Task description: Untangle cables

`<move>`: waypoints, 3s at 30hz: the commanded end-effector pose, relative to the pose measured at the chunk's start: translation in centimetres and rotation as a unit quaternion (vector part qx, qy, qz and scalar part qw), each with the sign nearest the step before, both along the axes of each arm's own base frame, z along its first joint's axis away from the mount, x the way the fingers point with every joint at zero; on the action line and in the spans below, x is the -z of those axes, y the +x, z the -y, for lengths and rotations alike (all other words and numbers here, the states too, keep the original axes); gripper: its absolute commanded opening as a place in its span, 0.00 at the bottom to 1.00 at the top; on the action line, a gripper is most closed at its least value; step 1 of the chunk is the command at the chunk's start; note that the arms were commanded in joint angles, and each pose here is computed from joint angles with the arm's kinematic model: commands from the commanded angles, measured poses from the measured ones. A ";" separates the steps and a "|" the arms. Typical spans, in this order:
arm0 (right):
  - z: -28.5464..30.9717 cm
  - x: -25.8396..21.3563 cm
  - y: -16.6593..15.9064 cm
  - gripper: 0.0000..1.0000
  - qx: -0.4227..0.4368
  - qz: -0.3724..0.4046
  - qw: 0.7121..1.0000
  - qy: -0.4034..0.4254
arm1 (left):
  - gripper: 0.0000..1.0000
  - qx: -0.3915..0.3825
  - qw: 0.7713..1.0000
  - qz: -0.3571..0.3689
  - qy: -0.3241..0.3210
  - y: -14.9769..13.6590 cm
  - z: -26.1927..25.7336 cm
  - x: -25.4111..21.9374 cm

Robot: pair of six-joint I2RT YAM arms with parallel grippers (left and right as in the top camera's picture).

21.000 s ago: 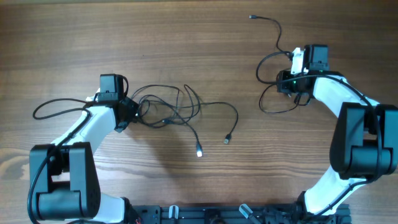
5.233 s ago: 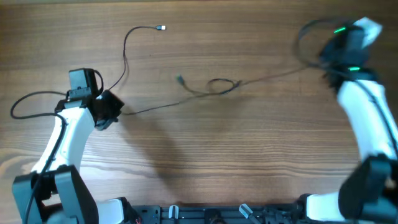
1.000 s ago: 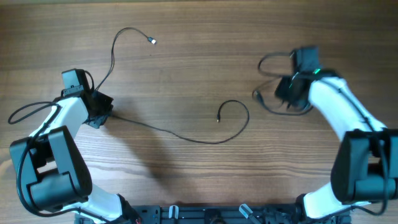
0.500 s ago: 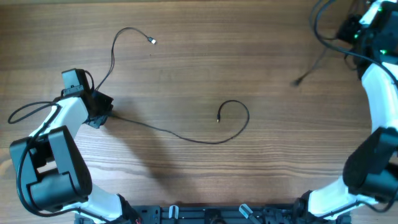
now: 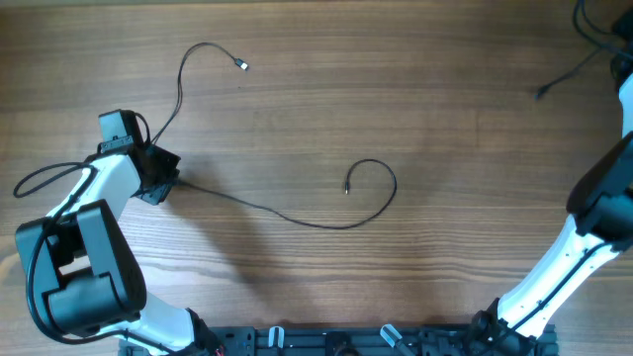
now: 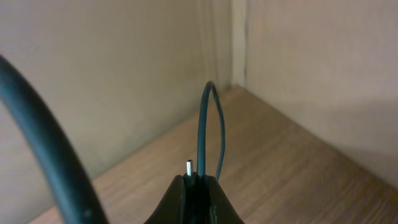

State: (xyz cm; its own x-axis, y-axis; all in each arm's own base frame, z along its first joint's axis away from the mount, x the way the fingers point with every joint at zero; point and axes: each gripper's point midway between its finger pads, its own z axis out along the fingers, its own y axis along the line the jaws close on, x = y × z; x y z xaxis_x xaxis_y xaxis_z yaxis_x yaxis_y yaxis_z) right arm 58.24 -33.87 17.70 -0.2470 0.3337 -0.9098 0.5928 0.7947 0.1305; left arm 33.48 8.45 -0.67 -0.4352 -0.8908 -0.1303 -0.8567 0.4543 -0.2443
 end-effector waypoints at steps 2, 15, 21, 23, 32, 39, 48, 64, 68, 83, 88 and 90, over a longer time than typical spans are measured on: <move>1.5 9.1 -0.4 0.09 0.040 -0.047 0.996 0.064 | 0.07 0.014 0.995 -0.076 -0.063 -3.8 3.3 4.4; -0.9 4.3 -3.6 1.00 0.053 -0.071 0.986 0.142 | 0.16 0.059 0.993 -0.077 -0.059 -3.3 5.9 4.4; -6.1 -1.4 -9.4 1.00 0.059 -0.134 0.969 0.199 | 0.09 0.089 0.990 -0.048 -0.102 -2.2 8.3 3.9; -9.0 -0.8 -10.7 1.00 0.034 -0.171 0.956 0.237 | 0.08 0.175 0.964 0.033 -0.196 0.2 12.7 1.9; -30.1 1.0 -11.3 1.00 -0.272 -0.290 0.847 0.353 | 0.04 0.432 0.786 0.269 -0.351 3.5 28.2 -9.7; -36.1 0.9 -11.2 1.00 -0.325 -0.312 0.828 0.335 | 0.04 0.528 0.668 0.436 -0.291 0.4 31.8 -24.3; -36.2 0.9 -11.2 1.00 -0.346 -0.312 0.827 0.315 | 0.04 0.578 0.548 0.585 -0.153 -6.6 30.6 -35.9; -42.6 1.2 -15.5 0.78 -0.424 -0.382 0.760 0.312 | 0.04 0.360 0.873 0.322 -0.067 6.3 28.1 -13.1; -44.4 -1.2 -18.8 0.75 -0.475 -0.399 0.734 0.275 | 0.18 0.257 0.934 0.247 -0.012 6.5 24.5 -8.3; -47.0 -1.2 -27.8 0.99 -0.328 -0.462 0.763 0.312 | 1.00 0.244 0.926 0.289 0.001 6.0 19.8 -14.6; -51.1 7.7 -32.7 0.99 -0.323 -0.533 0.725 0.294 | 1.00 0.190 0.957 0.217 -0.016 3.6 17.5 -12.6; -51.4 10.3 -34.0 1.00 -0.303 -0.545 0.735 0.266 | 1.00 0.186 0.965 0.182 -0.005 2.3 16.9 -11.5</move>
State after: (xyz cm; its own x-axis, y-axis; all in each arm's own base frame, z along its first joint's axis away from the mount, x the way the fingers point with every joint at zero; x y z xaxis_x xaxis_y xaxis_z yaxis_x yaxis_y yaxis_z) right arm 26.22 17.11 10.36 -0.9896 0.0533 0.1335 0.0945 0.9409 0.3253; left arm 37.02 -9.17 11.80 -0.6547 -0.6611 -0.3664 -0.4270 0.7235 -0.5424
